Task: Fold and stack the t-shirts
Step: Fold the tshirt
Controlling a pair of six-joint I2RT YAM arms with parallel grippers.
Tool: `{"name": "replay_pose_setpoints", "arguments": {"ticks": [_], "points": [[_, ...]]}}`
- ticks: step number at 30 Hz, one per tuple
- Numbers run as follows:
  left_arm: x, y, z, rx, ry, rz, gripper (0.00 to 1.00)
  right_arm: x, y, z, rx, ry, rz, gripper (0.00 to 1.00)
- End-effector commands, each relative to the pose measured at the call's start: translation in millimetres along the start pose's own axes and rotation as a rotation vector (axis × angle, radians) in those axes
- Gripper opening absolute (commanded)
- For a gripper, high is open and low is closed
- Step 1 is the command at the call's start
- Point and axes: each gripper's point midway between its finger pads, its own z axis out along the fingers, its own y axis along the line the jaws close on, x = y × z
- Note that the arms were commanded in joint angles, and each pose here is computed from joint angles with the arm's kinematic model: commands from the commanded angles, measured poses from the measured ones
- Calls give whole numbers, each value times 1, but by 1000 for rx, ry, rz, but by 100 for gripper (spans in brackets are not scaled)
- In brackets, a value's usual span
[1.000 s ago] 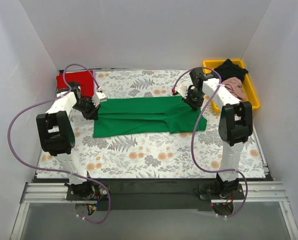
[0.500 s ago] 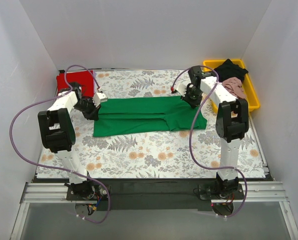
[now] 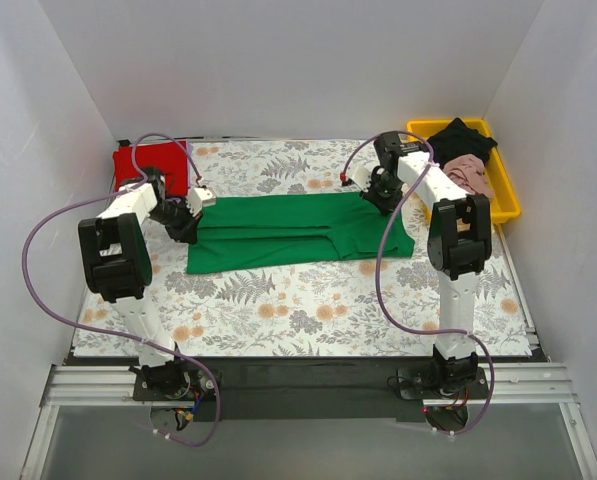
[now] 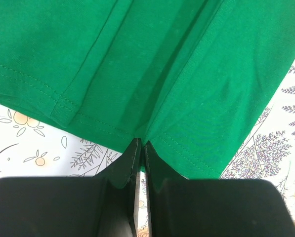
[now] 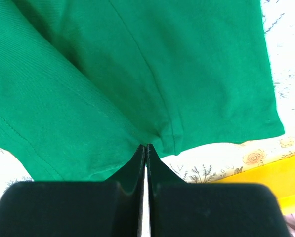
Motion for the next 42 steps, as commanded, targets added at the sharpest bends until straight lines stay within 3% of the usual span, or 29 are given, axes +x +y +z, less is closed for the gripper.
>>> {"name": "replay_pose_setpoints", "arguments": {"ticks": [1, 7, 8, 11, 12, 13, 15, 18, 23, 29, 39, 42], "points": [[-4, 10, -7, -46, -6, 8, 0, -2, -14, -7, 34, 1, -22, 1], [-4, 15, -6, -61, -6, -31, 3, -2, -20, -4, 51, 17, 19, 1], [-5, 14, -6, -61, -5, -40, 10, -4, -23, -7, 63, 12, 27, 4], [-8, 16, -13, -84, -9, -105, 26, -6, -26, -22, 96, -5, 71, 19], [-11, 15, -18, -87, -21, -115, 29, -6, -26, -29, 104, -17, 87, 33], [-16, 14, -27, -104, -37, -124, 36, -2, -28, -35, 103, -38, 116, 39], [-22, 9, -36, -118, -67, -171, 40, 3, -25, -55, 112, -71, 180, 44], [-35, -9, -51, -112, -125, -227, 45, 20, -12, -78, 69, -119, 296, 43], [-51, -35, -61, -76, -203, -332, 45, 52, 27, -74, -75, -164, 487, 41], [-33, -50, -40, -44, -168, -464, 45, 66, 48, -50, -176, -154, 635, 41], [-3, -62, -6, -18, -85, -594, 45, 80, 66, -13, -201, -129, 691, 43], [14, -65, 5, -24, -21, -641, 44, 85, 74, -4, -225, -110, 697, 39]]}}
